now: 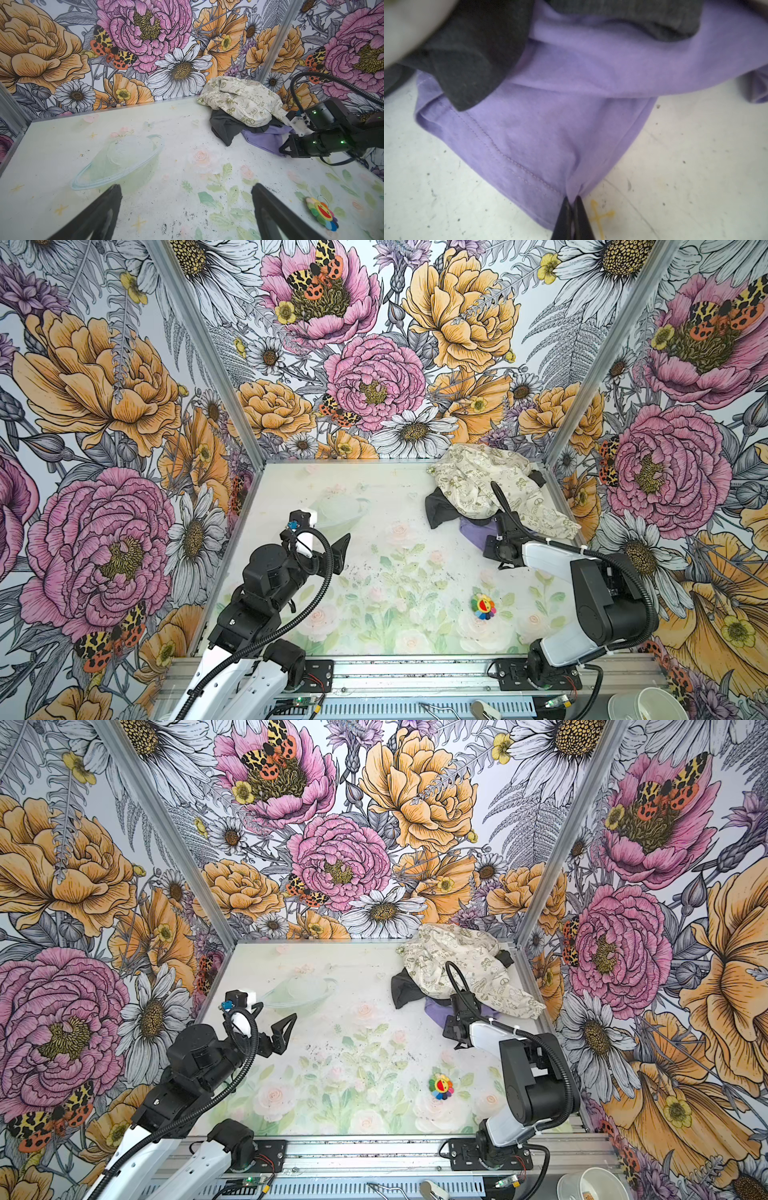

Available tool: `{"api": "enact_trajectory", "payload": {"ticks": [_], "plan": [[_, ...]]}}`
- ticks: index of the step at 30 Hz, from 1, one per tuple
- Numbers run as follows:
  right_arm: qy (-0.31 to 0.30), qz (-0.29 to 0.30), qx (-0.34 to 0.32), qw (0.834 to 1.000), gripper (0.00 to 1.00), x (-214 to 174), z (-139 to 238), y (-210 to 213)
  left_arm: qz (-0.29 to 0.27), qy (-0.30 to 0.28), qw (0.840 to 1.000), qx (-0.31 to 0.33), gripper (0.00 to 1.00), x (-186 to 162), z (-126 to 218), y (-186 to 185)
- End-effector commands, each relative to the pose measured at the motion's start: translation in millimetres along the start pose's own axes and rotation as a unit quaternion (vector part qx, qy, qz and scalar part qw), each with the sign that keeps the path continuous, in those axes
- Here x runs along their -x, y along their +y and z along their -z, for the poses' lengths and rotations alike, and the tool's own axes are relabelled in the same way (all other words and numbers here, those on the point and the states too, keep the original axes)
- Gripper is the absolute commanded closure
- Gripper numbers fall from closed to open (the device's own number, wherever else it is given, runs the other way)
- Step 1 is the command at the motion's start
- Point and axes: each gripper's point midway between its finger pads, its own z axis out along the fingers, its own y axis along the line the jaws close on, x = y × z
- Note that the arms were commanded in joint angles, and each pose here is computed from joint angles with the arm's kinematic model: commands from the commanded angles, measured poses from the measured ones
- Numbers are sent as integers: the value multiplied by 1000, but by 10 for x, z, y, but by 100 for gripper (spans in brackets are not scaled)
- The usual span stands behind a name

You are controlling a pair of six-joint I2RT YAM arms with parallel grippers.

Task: Pick out a specific cloth from the pile
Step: 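Grasp the lavender shirt's hem with the right gripper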

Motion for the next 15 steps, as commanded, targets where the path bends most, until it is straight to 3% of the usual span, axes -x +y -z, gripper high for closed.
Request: {"api": "enact_trajectory", "payload": {"ticks": [1,15], "plan": [[-16,5,10,1000,100,129,48,83,3,-2,1000,18,1,-17,10,72],[-184,-12,61,981,100,911,1052,244,5,-8,1000,26,1,2,29,106]]}}
